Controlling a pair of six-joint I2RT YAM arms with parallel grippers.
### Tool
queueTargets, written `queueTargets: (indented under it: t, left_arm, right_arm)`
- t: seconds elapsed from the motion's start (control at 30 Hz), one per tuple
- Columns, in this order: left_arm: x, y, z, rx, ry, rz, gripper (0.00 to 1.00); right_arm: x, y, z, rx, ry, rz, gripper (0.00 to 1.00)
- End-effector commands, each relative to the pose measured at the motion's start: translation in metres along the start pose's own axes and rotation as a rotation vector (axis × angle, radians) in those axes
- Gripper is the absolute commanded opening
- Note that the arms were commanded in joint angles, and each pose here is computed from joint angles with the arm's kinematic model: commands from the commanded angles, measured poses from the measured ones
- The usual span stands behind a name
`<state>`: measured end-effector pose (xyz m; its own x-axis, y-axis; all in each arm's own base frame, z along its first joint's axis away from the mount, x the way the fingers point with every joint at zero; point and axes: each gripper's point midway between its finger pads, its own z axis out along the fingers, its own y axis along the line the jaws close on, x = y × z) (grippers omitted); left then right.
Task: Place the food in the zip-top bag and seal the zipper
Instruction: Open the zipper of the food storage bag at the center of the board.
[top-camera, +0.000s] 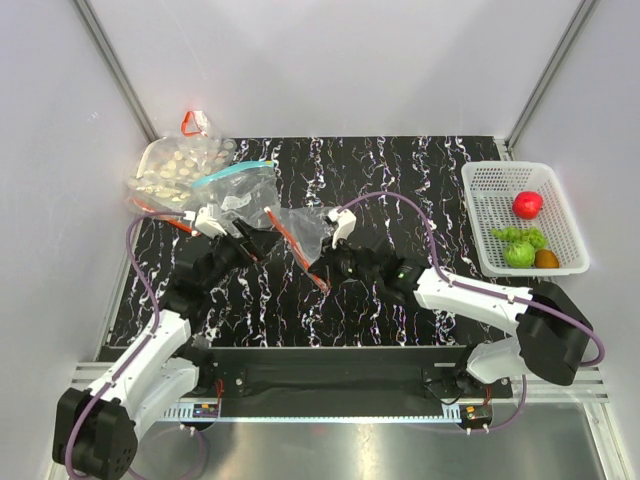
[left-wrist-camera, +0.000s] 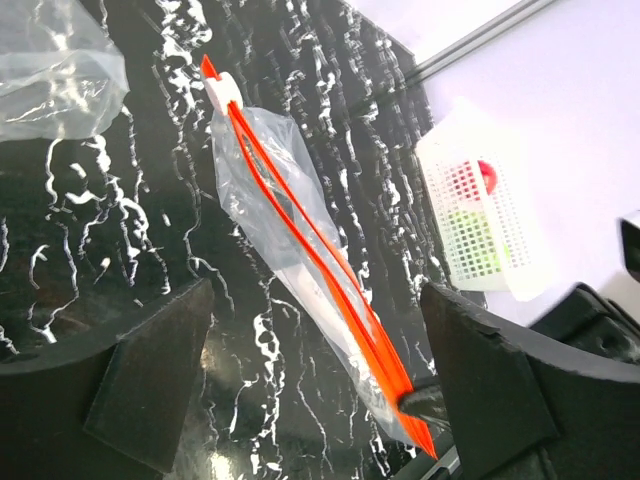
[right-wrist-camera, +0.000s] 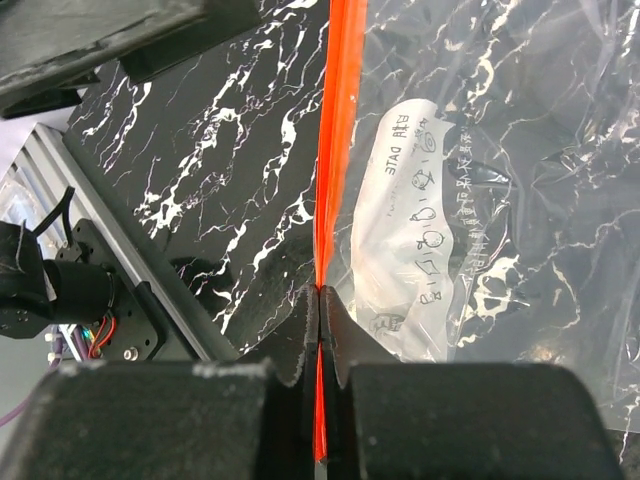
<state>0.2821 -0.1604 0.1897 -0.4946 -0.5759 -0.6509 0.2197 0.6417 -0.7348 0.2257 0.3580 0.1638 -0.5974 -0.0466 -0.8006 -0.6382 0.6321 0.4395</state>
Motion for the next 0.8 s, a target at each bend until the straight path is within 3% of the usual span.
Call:
queueTargets:
  t: [0.0,0.1,0.4,0.77]
  left_arm:
    - [-0.006,-0.018,-0.004,0.102,-0.043,0.010,0.87]
    - [-0.002,-0.014,0.000,0.091,-0.027,0.008,0.75]
    - [-0.007,-0.010,0.012,0.053,-0.016,0.005,0.70]
    - [-0.009,-0.012,0.021,0.051,-0.005,0.001,0.74]
  right_arm:
    - [-0.028,0.005,-0.008,0.012,-0.079,0.017,0.00]
    - [-0.032,0.008,-0.011,0.003,-0.090,0.022,0.00]
    - [-0.034,0.012,-0.014,-0.016,-0.094,0.023,0.00]
    - [-0.027,0.015,-0.012,-0.038,-0.072,0.021,0.00]
